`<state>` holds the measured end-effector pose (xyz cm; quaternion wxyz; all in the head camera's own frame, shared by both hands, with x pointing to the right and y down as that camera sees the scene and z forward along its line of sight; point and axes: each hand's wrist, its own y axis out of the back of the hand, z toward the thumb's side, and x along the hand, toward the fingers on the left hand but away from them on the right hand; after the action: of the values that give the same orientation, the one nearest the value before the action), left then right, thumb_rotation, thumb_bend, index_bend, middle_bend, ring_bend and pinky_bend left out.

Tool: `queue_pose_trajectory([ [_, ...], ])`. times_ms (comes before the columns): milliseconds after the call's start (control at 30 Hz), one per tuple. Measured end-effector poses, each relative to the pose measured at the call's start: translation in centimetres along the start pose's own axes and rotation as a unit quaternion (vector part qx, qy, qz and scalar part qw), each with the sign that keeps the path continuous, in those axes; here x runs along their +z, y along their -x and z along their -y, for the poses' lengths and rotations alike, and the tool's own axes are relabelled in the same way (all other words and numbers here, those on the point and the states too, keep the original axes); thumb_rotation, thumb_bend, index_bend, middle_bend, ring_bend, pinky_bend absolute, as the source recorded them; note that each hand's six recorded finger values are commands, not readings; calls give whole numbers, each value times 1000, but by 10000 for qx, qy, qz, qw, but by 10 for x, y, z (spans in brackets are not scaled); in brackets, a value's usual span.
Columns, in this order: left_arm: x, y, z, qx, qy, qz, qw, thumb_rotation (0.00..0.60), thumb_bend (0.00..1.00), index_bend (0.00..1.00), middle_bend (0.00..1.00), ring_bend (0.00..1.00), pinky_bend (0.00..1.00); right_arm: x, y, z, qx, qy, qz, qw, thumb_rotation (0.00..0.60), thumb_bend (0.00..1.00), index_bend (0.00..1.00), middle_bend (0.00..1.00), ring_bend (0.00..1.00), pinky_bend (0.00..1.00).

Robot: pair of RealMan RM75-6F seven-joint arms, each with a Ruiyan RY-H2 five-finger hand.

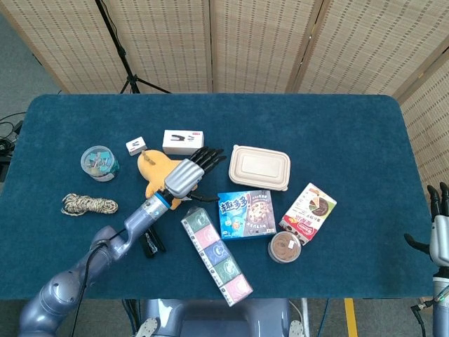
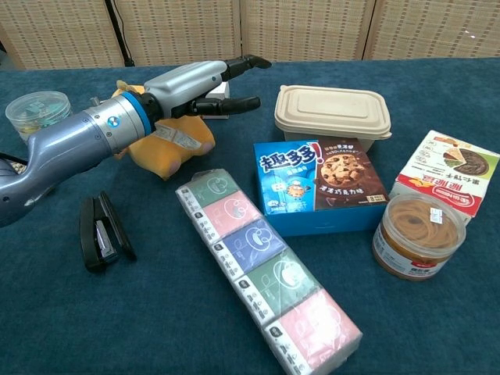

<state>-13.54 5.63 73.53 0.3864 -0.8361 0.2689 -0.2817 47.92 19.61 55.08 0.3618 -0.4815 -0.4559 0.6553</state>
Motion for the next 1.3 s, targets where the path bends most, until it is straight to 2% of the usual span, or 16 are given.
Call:
queue_pose_trajectory([
  [267, -22, -1, 6, -180, -69, -415, 9990, 0, 0, 0, 0, 0, 0, -3, 1, 2, 33, -19, 52, 10000, 600, 0, 0, 0, 0, 0],
  [567, -53, 8, 4, -355, -256, -882, 9951, 0, 0, 0, 0, 0, 0, -2, 1, 4, 79, -3, 40, 10000, 600, 0, 0, 0, 0, 0],
  [1033, -98, 22, -21, -402, -542, -1502, 9864, 0, 0, 0, 0, 0, 0, -2, 2, 7, 107, -50, 59, 9999, 600, 0, 0, 0, 0, 0],
  [1167, -100, 22, -27, -307, -506, -1510, 9868, 0, 0, 0, 0, 0, 0, -1, 2, 7, 106, -52, 62, 9999, 600, 0, 0, 0, 0, 0],
  [1300, -94, 21, -33, -139, -427, -1349, 9898, 0, 0, 0, 0, 0, 0, -2, 2, 5, 85, -25, 62, 9999, 600, 0, 0, 0, 0, 0],
])
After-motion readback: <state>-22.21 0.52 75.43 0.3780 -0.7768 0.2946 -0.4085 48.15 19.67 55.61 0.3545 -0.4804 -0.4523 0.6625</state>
